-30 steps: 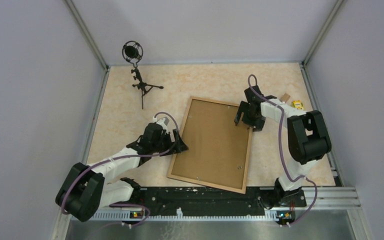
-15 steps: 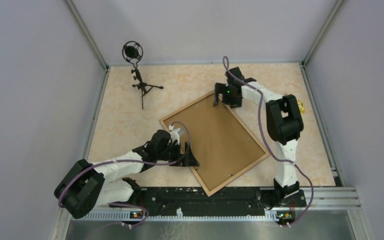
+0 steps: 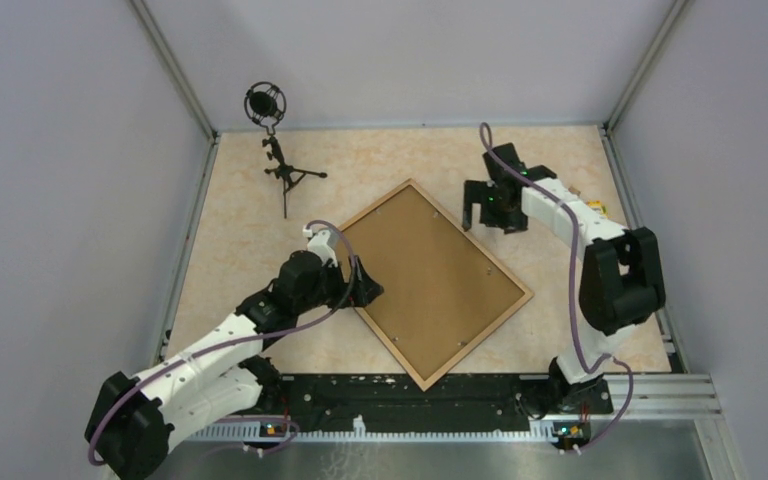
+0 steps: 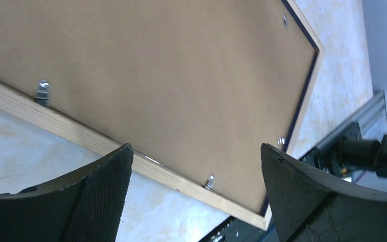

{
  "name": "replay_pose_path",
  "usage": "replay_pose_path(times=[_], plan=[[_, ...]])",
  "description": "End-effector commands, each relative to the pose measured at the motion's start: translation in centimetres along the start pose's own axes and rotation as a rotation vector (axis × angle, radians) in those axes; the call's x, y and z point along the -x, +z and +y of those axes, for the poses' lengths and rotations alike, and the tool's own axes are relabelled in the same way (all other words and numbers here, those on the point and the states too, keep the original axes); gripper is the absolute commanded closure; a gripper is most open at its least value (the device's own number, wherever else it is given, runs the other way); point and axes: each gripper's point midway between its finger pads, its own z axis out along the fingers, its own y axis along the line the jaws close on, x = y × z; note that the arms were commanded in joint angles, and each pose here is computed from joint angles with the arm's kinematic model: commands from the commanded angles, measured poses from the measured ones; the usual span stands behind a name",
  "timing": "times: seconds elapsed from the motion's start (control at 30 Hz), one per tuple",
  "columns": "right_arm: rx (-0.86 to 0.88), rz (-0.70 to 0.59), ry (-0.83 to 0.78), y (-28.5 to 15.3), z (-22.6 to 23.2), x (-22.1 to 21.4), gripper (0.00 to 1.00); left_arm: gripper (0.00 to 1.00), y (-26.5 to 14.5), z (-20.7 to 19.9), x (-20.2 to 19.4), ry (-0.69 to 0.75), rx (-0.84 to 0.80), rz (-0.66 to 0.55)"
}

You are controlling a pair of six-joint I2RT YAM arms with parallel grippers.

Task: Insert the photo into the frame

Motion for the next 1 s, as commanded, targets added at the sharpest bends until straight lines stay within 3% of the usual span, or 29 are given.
replay_pose_path(times=[0.0,0.4,0.67,0.97], plan=[[-0.042,0.083,0.042,-0.7,-4.0,-5.1,0.04,0.02,0.6,1.9,-0.2,-0.067,0.110,0.016],[-0.070,0.131,-0.005,0.9,-5.9,-9.3,0.24,0.02,2.3,3.0,-4.1,-0.128,0.108,0.162],[-0.086,0.098,-0.006,2.1,-6.2,-8.9,0.27,0.02,3.0,3.2,-3.5,-0.111,0.130,0.164],[-0.089,0.108,-0.018,1.7,-5.9,-9.3,0.51,0.02,2.7,3.5,-4.0,-0.125,0.133,0.166]])
